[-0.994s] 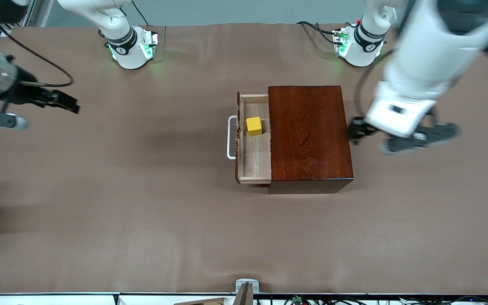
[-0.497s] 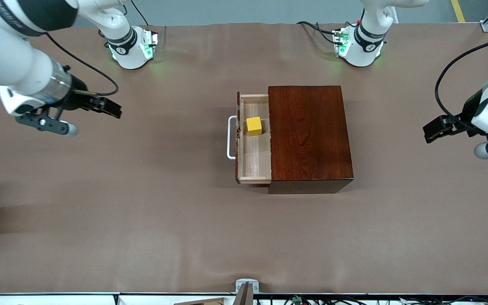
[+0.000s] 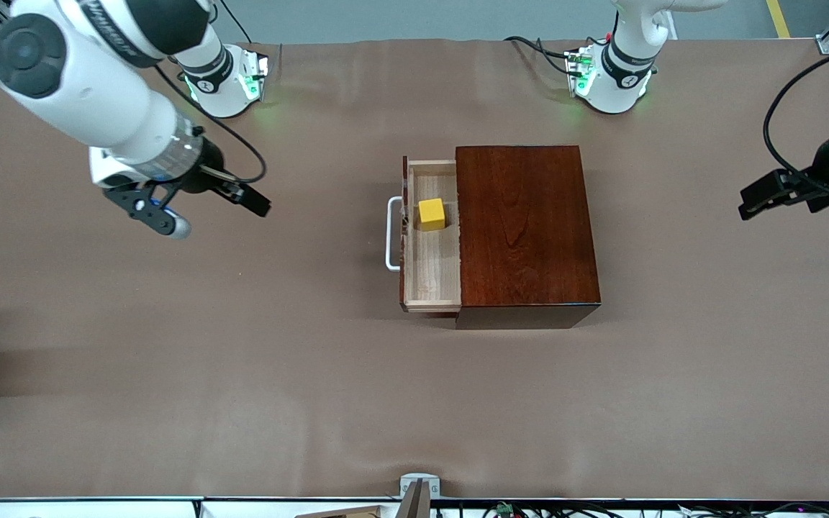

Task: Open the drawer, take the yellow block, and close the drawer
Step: 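Lower the right gripper into the drawer onto the yellow block, then close the right gripper on the yellow block and lift it out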

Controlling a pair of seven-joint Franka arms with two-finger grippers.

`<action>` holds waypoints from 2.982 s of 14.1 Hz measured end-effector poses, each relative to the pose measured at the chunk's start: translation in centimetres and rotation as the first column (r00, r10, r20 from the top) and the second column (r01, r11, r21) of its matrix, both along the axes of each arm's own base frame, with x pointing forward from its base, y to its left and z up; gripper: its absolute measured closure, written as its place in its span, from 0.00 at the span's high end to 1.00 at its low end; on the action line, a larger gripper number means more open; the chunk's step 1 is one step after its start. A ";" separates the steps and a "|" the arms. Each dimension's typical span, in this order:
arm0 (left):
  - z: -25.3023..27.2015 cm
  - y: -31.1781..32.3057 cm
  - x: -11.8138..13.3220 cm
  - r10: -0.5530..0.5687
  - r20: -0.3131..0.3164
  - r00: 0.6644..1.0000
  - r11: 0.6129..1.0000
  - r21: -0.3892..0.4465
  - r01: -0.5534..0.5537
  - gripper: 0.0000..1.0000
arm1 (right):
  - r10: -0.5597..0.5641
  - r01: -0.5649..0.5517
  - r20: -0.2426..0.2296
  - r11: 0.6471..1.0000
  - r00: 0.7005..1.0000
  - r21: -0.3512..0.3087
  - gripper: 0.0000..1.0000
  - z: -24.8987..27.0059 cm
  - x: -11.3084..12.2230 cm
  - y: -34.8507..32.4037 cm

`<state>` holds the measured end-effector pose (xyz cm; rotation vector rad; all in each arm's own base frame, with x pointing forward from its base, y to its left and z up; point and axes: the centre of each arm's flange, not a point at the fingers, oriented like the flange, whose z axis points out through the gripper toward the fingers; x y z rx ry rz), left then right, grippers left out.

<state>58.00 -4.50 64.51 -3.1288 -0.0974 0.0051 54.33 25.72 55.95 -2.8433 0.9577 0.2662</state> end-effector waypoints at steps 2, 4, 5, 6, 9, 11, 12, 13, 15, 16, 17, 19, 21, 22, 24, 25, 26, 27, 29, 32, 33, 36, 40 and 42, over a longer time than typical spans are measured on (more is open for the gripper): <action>0.5 0.6 -0.4 -0.046 0.009 0.999 0.999 -0.002 0.046 1.00 | -0.080 0.080 -0.033 0.997 0.996 0.011 1.00 -1.2 -0.1 2.1; 0.3 1.0 -0.4 -0.078 0.009 0.997 0.997 -0.002 0.078 1.00 | -0.195 0.195 -0.042 0.981 0.980 0.000 1.00 -2.7 0.1 4.3; 0.1 1.0 -0.4 -0.087 0.006 0.996 0.996 -0.002 0.087 1.00 | -0.253 0.253 -0.045 0.967 0.966 -0.006 1.00 -3.5 0.2 5.6; 0.1 0.9 -0.4 -0.092 0.005 0.996 0.996 -0.002 0.092 1.00 | -0.306 0.306 -0.048 0.952 0.951 -0.012 1.00 -4.3 0.2 7.0; -0.1 0.9 -0.4 -0.092 0.000 0.996 0.996 -0.002 0.092 1.00 | -0.438 0.435 -0.073 0.899 0.896 -0.053 1.00 -6.6 -0.6 12.0; -0.7 0.9 -0.5 -0.092 -0.020 0.996 0.996 -0.002 0.092 1.00 | -0.518 0.515 -0.073 0.855 0.852 -0.058 1.00 -8.3 -0.8 15.0; -1.2 1.0 -0.5 -0.091 -0.031 0.995 0.996 -0.003 0.091 1.00 | -0.545 0.542 -0.067 0.839 0.836 -0.049 1.00 -9.4 -1.0 16.6; -1.6 1.0 -0.6 -0.090 -0.040 0.995 0.996 -0.003 0.090 1.00 | -0.562 0.561 -0.062 0.827 0.825 -0.041 1.00 -10.8 -1.5 18.6; -2.0 1.1 -0.9 -0.089 -0.028 0.996 0.996 -0.002 0.089 1.00 | -0.591 0.589 -0.055 0.806 0.805 -0.049 1.00 -14.2 -3.2 22.5; -2.0 1.2 -1.3 -0.087 -0.012 0.996 0.996 -0.001 0.087 1.00 | -0.601 0.598 -0.046 0.799 0.798 -0.066 1.00 -15.6 -4.0 23.7; -2.0 1.3 -1.9 -0.086 -0.003 0.996 0.996 -0.001 0.086 1.00 | -0.612 0.608 -0.035 0.790 0.790 -0.083 1.00 -16.4 -4.5 24.4; -1.7 1.4 -2.8 -0.082 0.009 0.997 0.997 0.000 0.082 1.00 | -0.629 0.624 -0.029 0.775 0.777 -0.100 1.00 -16.9 -4.9 24.8; -1.5 1.9 -3.2 -0.072 0.014 0.997 0.997 0.001 0.072 1.00 | -0.634 0.625 -0.034 0.769 0.773 -0.132 1.00 -17.7 -5.4 24.9; -1.5 2.1 -3.1 -0.065 0.015 0.998 0.998 0.001 0.065 1.00 | -0.640 0.628 -0.037 0.763 0.768 -0.152 1.00 -18.6 -5.8 25.1; -1.5 2.2 -3.1 -0.063 0.017 0.998 0.998 0.002 0.063 1.00 | -0.654 0.638 -0.038 0.747 0.755 -0.185 1.00 -20.3 -6.8 25.7; -1.5 2.1 -3.1 -0.064 0.019 0.998 0.998 0.002 0.064 1.00 | -0.657 0.640 -0.037 0.744 0.753 -0.192 1.00 -20.9 -7.0 25.9; -1.5 2.0 -3.1 -0.065 0.021 0.998 0.998 0.002 0.065 1.00 | -0.658 0.640 -0.036 0.743 0.752 -0.194 1.00 -21.4 -7.2 26.2; -1.4 1.9 -3.1 -0.066 0.021 0.998 0.998 0.002 0.066 1.00 | -0.658 0.641 -0.035 0.742 0.752 -0.195 1.00 -21.7 -7.3 26.4; -1.4 1.9 -3.1 -0.066 0.022 0.998 0.998 0.002 0.066 1.00 | -0.659 0.641 -0.035 0.742 0.751 -0.197 1.00 -22.0 -7.4 26.6; -0.8 2.1 -3.2 -0.061 0.034 0.998 0.998 0.003 0.061 1.00 | -0.655 0.638 -0.031 0.745 0.755 -0.196 0.90 -22.6 -7.7 26.9; -0.6 2.2 -3.2 -0.060 0.040 0.997 0.998 0.003 0.060 1.00 | -0.652 0.635 -0.027 0.747 0.758 -0.195 0.80 -22.8 -7.8 27.1; -0.1 2.3 -3.3 -0.058 0.049 0.997 0.998 0.003 0.058 1.00 | -0.643 0.632 -0.004 0.755 0.766 -0.175 0.55 -22.2 -7.6 27.4; 0.1 2.3 -3.3 -0.058 0.053 0.997 0.998 0.003 0.058 1.00 | -0.662 0.657 -0.003 0.744 0.750 -0.122 0.55 -17.9 -5.5 27.4; 0.1 2.3 -3.3 -0.058 0.053 0.997 0.998 0.003 0.058 1.00 | -0.671 0.661 -0.012 0.734 0.742 -0.158 0.55 -15.5 -3.9 25.7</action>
